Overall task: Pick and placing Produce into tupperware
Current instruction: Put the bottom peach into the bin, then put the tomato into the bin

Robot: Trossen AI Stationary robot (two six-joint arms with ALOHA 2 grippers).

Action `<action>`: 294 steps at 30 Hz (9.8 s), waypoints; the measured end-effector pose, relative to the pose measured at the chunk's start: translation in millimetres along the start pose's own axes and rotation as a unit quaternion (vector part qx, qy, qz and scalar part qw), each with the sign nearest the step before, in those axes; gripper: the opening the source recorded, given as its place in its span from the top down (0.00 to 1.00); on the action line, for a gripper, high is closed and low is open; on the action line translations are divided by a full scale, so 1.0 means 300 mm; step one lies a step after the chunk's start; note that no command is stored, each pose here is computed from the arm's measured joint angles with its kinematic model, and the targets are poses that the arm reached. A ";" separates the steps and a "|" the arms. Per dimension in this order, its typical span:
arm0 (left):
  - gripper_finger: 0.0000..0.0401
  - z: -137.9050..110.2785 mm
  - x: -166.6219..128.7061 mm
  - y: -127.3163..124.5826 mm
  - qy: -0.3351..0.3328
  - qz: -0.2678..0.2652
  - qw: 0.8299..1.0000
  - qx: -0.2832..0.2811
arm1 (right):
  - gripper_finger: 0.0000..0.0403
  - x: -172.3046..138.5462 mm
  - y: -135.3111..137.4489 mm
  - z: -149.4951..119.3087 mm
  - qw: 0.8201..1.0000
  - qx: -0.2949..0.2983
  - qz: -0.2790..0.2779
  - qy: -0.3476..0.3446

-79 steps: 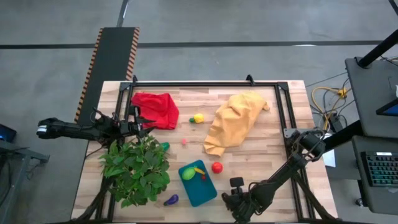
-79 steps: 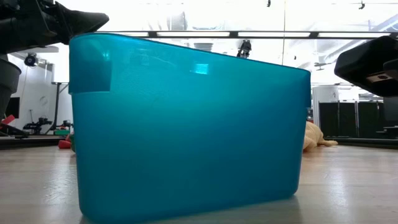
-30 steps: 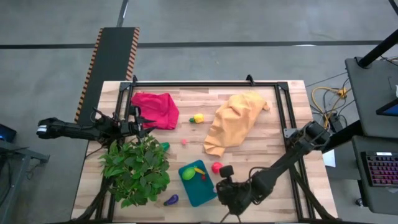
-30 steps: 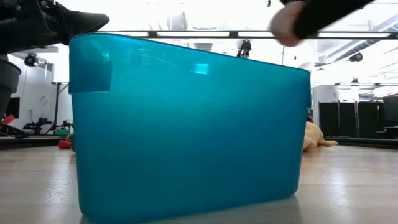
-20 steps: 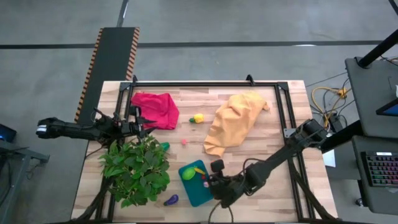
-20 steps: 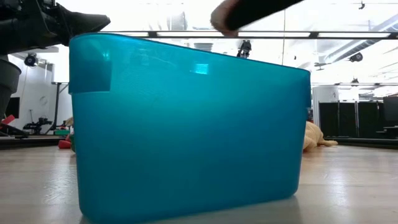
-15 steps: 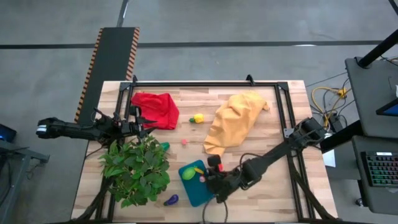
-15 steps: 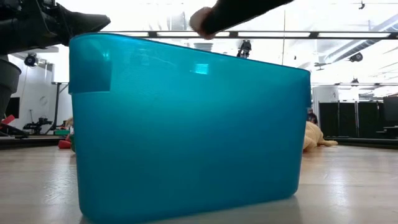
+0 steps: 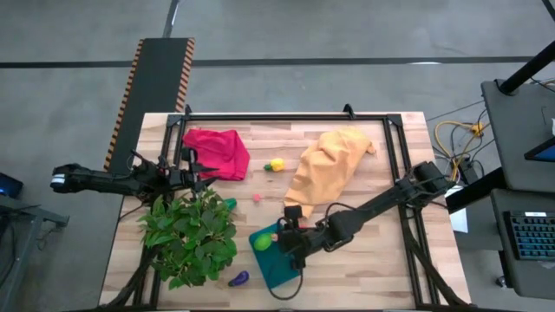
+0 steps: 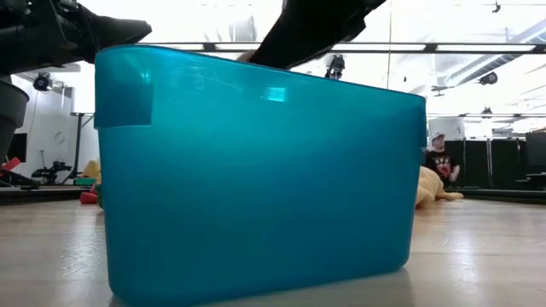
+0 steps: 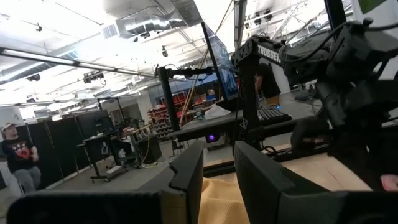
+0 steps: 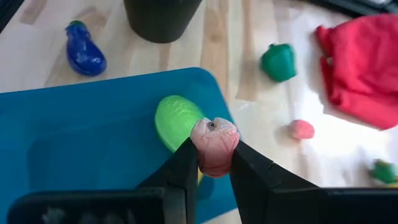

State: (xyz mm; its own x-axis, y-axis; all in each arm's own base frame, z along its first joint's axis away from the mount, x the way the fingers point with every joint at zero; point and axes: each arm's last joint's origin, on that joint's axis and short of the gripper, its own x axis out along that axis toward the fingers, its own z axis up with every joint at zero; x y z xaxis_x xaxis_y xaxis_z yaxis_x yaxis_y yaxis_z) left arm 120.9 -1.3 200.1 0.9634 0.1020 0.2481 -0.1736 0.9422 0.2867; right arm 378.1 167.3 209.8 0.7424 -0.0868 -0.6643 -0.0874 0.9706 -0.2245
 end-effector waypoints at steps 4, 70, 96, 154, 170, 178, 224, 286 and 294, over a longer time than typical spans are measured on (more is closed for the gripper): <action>0.81 -0.004 0.002 -0.002 0.005 -0.002 1.000 -0.006 | 0.83 0.043 -0.001 -0.015 1.000 0.005 0.006 0.010; 0.81 -0.006 0.004 -0.003 0.008 -0.002 1.000 -0.007 | 0.83 0.107 -0.047 -0.021 0.992 0.033 0.064 0.107; 0.81 -0.007 0.004 -0.003 0.009 -0.003 1.000 -0.007 | 0.83 0.125 -0.090 -0.016 0.993 0.020 0.061 0.099; 0.81 -0.009 0.005 -0.004 0.012 -0.004 1.000 -0.021 | 0.72 -0.430 -0.142 0.024 0.991 0.059 0.110 0.044; 0.81 -0.015 0.007 -0.002 0.025 0.014 0.999 -0.019 | 0.11 -0.320 -0.051 -0.035 0.992 -0.002 0.066 0.109; 0.81 -0.015 0.007 -0.002 0.025 0.014 0.999 -0.019 | 0.13 -0.249 -0.031 -0.055 0.989 -0.004 0.066 0.132; 0.81 -0.012 0.006 -0.001 0.021 0.015 1.000 -0.016 | 0.09 -0.134 -0.049 -0.154 0.987 0.021 0.054 0.151; 0.81 -0.013 0.006 -0.001 0.022 0.015 1.000 -0.016 | 0.08 0.059 -0.027 -0.304 0.986 0.024 0.059 0.155; 0.81 -0.013 0.006 -0.001 0.022 0.015 1.000 -0.016 | 0.08 0.070 -0.031 -0.310 0.986 0.021 0.056 0.158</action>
State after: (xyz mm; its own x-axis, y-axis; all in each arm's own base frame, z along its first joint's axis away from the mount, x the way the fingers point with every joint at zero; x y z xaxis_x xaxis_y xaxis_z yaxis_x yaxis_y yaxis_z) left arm 123.5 -0.2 196.8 0.9661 0.1436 0.2146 -0.1964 0.9483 0.2493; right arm 332.7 135.5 131.8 0.4851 -0.0379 -0.8736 -0.1239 0.9860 -0.1116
